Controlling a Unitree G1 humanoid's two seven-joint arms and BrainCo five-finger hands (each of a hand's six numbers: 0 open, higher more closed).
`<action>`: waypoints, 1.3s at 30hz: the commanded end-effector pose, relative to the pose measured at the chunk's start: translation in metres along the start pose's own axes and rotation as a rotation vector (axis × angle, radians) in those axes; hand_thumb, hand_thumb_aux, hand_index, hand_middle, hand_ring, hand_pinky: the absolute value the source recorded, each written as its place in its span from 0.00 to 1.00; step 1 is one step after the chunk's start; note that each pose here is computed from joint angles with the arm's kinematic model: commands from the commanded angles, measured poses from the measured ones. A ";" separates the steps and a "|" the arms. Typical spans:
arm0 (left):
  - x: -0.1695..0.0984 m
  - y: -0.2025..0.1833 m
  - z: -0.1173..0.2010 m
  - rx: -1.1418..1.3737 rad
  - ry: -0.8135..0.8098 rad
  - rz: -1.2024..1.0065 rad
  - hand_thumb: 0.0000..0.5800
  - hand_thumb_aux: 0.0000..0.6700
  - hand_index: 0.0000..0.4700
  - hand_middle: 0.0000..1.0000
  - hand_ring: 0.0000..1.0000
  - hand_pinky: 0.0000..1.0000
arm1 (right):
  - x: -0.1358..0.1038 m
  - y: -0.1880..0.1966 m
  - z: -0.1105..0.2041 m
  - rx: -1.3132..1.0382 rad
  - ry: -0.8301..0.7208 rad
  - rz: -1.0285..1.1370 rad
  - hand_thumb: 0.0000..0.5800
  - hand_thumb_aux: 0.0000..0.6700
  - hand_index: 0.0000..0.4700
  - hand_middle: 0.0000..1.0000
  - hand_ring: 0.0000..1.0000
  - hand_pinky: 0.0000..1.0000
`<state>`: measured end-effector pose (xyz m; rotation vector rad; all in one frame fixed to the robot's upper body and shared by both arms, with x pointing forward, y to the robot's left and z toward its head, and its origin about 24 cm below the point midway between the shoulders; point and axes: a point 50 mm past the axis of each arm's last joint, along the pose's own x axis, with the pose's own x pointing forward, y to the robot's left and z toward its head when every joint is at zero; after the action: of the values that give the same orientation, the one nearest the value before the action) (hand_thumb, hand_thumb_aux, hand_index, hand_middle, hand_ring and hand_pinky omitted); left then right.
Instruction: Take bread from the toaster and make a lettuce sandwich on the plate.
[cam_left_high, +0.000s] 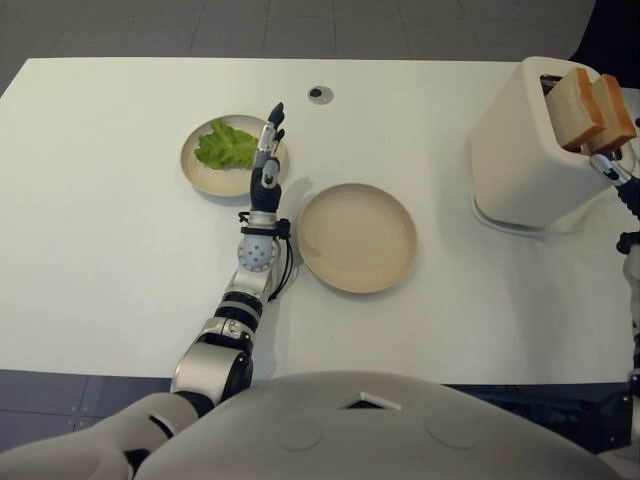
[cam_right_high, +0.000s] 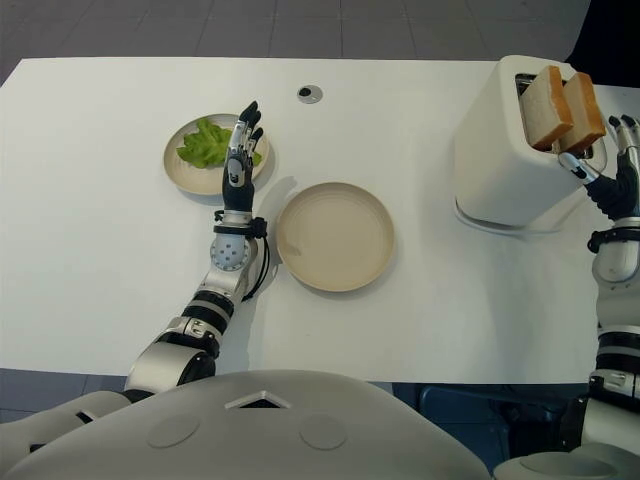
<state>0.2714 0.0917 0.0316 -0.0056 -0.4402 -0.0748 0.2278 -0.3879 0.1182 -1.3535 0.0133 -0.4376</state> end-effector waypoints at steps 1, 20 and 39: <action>-0.034 -0.005 -0.019 -0.001 0.138 0.002 0.00 0.00 0.00 0.00 0.00 0.00 | 0.004 0.011 0.002 -0.038 -0.006 0.064 0.00 0.00 0.00 0.00 0.00 0.00; -0.039 -0.001 -0.015 -0.003 0.137 0.017 0.00 0.00 0.00 0.00 0.00 0.00 | 0.025 -0.022 0.046 0.092 -0.210 -0.235 1.00 1.00 1.00 1.00 1.00 1.00; -0.029 0.007 -0.010 0.009 0.095 0.057 0.00 0.00 0.00 0.00 0.00 0.00 | -0.094 0.092 0.179 1.107 -0.370 0.676 1.00 1.00 1.00 1.00 1.00 1.00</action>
<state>0.2635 0.1003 0.0343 -0.0107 -0.4529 -0.0304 0.2183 -0.1871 0.0834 -0.2583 -0.2067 0.3650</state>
